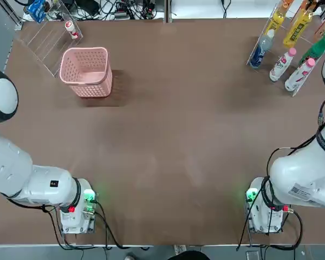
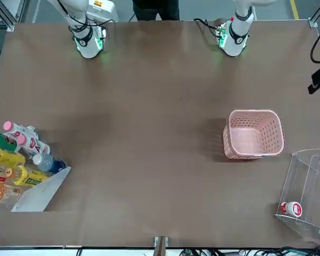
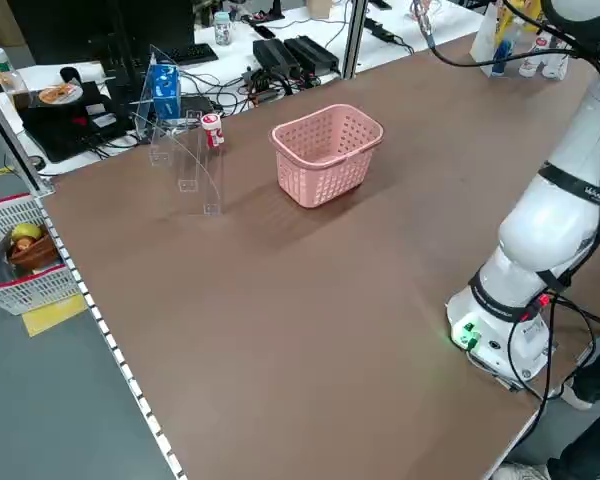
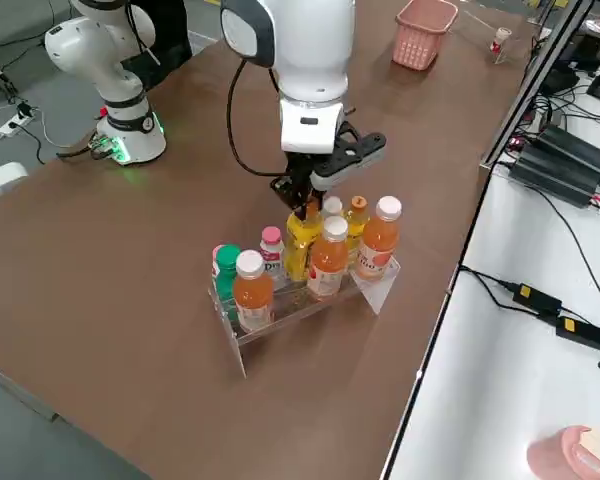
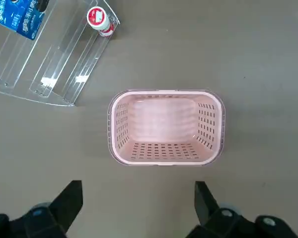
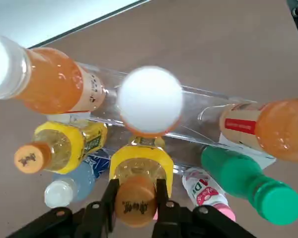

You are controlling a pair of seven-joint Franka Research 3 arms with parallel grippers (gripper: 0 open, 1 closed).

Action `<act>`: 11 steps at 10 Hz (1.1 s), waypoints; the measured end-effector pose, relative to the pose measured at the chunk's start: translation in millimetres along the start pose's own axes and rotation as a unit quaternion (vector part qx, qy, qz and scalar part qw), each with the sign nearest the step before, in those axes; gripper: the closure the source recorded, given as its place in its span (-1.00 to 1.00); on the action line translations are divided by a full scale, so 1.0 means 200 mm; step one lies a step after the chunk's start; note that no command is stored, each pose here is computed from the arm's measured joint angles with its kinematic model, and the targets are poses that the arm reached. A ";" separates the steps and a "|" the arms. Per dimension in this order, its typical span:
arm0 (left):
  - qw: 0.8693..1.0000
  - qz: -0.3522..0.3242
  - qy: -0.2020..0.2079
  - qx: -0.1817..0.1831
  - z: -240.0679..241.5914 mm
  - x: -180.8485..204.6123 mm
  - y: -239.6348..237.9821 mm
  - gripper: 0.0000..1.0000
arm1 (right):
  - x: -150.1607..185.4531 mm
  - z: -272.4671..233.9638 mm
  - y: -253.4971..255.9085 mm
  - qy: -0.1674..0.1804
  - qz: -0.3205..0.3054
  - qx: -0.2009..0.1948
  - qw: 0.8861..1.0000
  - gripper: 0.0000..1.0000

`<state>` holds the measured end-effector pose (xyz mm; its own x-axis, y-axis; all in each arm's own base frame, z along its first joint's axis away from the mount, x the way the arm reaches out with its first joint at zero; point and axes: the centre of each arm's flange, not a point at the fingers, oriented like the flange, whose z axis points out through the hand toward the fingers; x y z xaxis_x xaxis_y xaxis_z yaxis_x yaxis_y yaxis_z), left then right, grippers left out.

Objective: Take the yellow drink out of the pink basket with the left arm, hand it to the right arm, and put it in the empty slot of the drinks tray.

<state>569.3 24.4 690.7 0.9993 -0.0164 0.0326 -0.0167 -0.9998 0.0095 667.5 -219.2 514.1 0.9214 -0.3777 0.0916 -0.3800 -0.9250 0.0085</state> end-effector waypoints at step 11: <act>1.000 -0.006 0.000 0.000 0.00 0.00 -0.03 -0.99 | -0.03 0.18 0.00 -0.019 -0.001 0.000 1.000 0.31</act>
<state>569.0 31.3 690.6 0.9995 -0.0042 0.0323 -0.0045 -0.9999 0.0095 665.2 -218.9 477.4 0.9246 -0.3770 0.0535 -0.3780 -0.9258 0.0091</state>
